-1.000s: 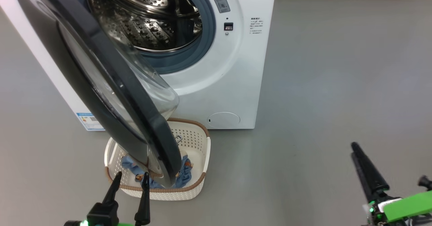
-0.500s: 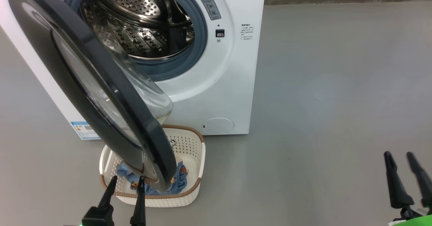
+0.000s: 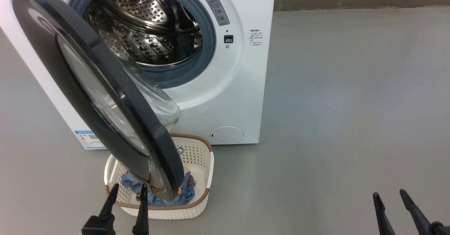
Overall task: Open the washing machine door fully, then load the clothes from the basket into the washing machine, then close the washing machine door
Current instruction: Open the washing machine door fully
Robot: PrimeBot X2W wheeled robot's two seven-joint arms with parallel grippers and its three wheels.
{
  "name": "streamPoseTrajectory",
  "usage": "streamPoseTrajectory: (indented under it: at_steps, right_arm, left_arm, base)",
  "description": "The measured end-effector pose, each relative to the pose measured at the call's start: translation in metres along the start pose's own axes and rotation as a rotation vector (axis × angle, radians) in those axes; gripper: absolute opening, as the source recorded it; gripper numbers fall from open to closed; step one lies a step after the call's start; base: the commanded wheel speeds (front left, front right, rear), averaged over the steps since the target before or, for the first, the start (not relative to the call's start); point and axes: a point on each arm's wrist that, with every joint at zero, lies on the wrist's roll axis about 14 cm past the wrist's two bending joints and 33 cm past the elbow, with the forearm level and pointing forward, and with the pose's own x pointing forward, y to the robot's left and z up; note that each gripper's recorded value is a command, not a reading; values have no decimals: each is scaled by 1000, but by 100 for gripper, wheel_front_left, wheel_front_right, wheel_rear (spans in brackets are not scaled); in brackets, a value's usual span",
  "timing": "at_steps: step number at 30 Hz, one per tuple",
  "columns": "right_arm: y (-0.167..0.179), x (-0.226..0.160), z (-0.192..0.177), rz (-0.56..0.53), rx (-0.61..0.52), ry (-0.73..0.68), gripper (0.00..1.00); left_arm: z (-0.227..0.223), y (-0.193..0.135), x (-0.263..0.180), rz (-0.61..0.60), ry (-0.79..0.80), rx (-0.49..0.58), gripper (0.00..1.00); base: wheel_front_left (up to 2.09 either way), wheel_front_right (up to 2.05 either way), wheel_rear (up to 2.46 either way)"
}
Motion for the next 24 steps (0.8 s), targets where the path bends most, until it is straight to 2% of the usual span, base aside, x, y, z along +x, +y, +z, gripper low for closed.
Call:
streamPoseTrajectory:
  at_steps: [17,18,19,24]
  right_arm:
    - [-3,-9,-9,-17,7,29,100]
    - [-3,-10,-9,-19,7,29,100]
    - [-3,-10,-9,-19,7,28,100]
    - [-4,-11,-8,-23,7,26,100]
  left_arm:
    - [-4,1,-3,2,12,-2,100]
    - [-4,1,-3,2,12,-2,27]
    - [-4,1,-3,2,12,-1,0]
    - [-3,0,-2,1,9,-1,0]
  base:
    - [0,0,0]
    - [0,0,0]
    - [0,0,0]
    - [0,0,0]
